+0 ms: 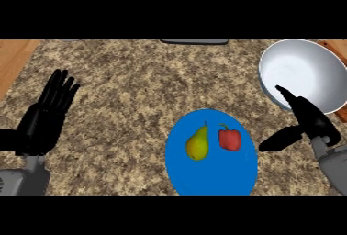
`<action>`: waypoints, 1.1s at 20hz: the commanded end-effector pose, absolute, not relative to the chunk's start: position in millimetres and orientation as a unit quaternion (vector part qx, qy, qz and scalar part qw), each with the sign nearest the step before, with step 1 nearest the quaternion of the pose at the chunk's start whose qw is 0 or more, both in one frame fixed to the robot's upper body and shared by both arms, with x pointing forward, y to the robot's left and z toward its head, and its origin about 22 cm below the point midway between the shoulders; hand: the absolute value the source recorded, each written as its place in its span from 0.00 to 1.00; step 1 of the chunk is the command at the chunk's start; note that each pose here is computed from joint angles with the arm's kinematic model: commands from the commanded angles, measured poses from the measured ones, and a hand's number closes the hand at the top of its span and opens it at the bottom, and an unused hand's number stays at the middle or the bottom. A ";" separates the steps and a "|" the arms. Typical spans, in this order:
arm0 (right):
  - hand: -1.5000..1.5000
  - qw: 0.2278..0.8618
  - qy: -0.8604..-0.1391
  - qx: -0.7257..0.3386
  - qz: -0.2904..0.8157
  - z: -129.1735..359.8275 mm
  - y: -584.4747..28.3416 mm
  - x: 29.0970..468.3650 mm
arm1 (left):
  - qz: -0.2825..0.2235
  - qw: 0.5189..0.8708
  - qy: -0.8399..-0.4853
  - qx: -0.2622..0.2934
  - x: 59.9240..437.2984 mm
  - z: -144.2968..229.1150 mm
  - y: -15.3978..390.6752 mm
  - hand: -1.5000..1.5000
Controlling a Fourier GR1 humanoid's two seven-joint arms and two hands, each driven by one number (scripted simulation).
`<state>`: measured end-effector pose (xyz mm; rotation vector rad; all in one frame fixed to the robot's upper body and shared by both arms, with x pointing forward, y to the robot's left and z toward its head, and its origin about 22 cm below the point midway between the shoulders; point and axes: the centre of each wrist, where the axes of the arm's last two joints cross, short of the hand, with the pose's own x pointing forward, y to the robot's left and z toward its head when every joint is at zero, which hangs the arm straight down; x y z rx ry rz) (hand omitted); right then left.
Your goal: Pick the bell pepper from the plate and place it in the bowl
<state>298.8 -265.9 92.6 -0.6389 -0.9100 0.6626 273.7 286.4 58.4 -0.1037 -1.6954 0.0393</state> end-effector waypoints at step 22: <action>0.00 0.823 -0.341 -0.263 0.370 110.2 -164.7 291.2 | 0.027 0.661 -0.749 -0.042 268.7 52.4 305.6 0.50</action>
